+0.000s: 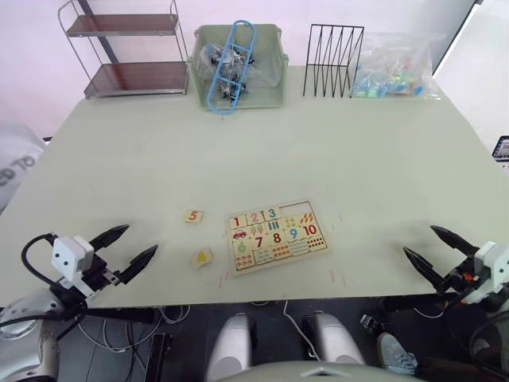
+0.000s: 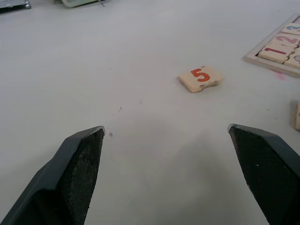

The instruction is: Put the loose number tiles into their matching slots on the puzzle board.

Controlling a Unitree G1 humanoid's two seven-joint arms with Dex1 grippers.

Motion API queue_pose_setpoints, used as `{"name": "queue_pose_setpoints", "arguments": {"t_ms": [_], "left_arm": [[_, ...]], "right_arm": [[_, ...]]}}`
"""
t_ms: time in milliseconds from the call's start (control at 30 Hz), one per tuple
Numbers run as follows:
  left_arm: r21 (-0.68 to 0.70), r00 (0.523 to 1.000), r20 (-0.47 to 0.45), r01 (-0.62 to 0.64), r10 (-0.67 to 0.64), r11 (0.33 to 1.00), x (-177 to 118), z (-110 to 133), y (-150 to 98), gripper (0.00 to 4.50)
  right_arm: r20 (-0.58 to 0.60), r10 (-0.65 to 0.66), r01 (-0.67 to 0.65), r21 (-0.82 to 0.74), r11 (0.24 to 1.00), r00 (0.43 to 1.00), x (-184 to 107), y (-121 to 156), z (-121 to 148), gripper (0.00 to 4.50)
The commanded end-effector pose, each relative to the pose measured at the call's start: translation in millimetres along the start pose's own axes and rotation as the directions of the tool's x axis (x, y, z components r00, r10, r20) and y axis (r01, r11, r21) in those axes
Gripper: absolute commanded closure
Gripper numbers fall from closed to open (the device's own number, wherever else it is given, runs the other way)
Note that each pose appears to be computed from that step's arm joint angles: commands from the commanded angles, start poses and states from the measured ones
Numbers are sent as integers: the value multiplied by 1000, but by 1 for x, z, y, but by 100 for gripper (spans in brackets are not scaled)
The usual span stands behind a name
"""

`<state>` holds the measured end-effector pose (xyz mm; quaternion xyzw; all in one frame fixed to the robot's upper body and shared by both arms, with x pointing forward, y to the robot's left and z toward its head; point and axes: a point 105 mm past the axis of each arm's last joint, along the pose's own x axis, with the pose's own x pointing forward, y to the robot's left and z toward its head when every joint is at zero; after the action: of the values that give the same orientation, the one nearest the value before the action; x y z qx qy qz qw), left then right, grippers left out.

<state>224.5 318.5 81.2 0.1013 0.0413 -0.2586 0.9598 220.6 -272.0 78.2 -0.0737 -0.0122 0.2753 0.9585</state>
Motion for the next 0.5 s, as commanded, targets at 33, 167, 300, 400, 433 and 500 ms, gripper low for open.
{"name": "queue_pose_setpoints", "arguments": {"t_ms": [33, 167, 300, 400, 433, 500], "left_arm": [[24, 1000, 7, 3, -3, 1000, -2, 5, 3, 0], [7, 998, 16, 54, -54, 999, -1, 7, -3, 0], [-9, 995, 8, 97, -97, 995, -3, 6, -9, 0], [-5, 991, -8, 130, -130, 992, -4, 5, -13, 0], [-2, 991, -10, 135, -135, 991, -4, 5, -14, 0], [8, 988, -18, 156, -156, 988, -5, 6, -15, 0]], "right_arm": [[25, -4, 5, -41, 999, 1000, -3, -4, 9, 7], [32, 9, -8, -37, 999, 999, -2, -2, 8, 7], [44, 43, -42, -38, 998, 998, 2, 1, 8, 7], [53, 69, -67, -39, 997, 996, 6, 0, 10, 7], [56, 75, -73, -40, 997, 996, 7, 0, 11, 7], [58, 90, -87, -43, 995, 994, 8, -1, 12, 7]]}}
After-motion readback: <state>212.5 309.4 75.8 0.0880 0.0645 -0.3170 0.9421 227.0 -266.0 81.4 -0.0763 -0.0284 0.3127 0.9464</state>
